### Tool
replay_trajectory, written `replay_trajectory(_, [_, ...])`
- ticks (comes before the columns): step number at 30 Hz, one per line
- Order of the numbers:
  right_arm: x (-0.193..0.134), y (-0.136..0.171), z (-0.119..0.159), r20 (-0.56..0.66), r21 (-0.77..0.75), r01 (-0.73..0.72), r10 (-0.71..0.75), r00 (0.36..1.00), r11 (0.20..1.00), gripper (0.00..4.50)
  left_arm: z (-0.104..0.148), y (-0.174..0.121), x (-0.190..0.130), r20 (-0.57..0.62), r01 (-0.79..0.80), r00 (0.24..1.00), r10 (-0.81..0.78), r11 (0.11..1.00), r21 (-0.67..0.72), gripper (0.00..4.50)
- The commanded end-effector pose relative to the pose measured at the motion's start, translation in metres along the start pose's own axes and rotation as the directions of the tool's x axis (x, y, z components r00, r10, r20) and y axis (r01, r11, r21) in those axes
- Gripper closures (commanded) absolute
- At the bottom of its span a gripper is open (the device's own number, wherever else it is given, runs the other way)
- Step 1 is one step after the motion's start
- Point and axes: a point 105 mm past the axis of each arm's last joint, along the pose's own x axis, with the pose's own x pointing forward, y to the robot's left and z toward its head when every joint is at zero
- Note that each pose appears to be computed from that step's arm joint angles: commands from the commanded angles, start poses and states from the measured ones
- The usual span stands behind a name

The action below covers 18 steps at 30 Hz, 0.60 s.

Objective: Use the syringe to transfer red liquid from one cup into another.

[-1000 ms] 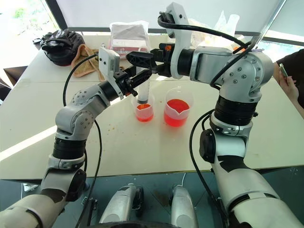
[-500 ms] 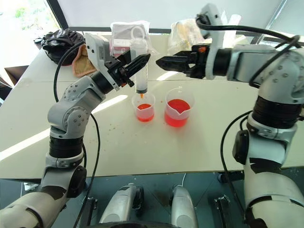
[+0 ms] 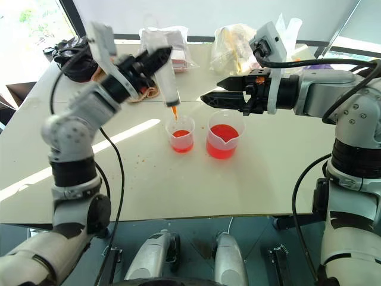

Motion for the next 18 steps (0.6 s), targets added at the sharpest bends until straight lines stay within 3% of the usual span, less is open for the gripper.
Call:
replay_trajectory(1, [-0.003, 0.004, 0.008, 0.032, -0.048, 0.011, -0.009, 0.999, 0.999, 0.52, 0.009, 0.028, -0.006, -0.071, -0.145, 0.988, 0.139, 0.986, -0.079, 3.04])
replay_trajectory(5, [-0.001, 0.005, 0.006, 0.036, -0.034, 0.012, -0.011, 0.999, 0.999, 0.52, -0.013, 0.080, -0.024, -0.314, -0.395, 0.886, 0.340, 0.909, -0.130, 3.04])
replay_trajectory(9, [-0.001, 0.005, 0.003, 0.036, -0.028, 0.023, -0.022, 0.999, 0.999, 0.52, -0.044, 0.088, -0.034, -0.526, -0.454, 0.784, 0.329, 0.882, -0.126, 3.04])
replay_trajectory(18, [-0.003, 0.020, -0.003, -0.012, -0.051, -0.015, 0.014, 1.000, 0.999, 0.52, -0.092, 0.090, -0.040, -0.691, -0.475, 0.657, 0.301, 0.877, -0.070, 3.04])
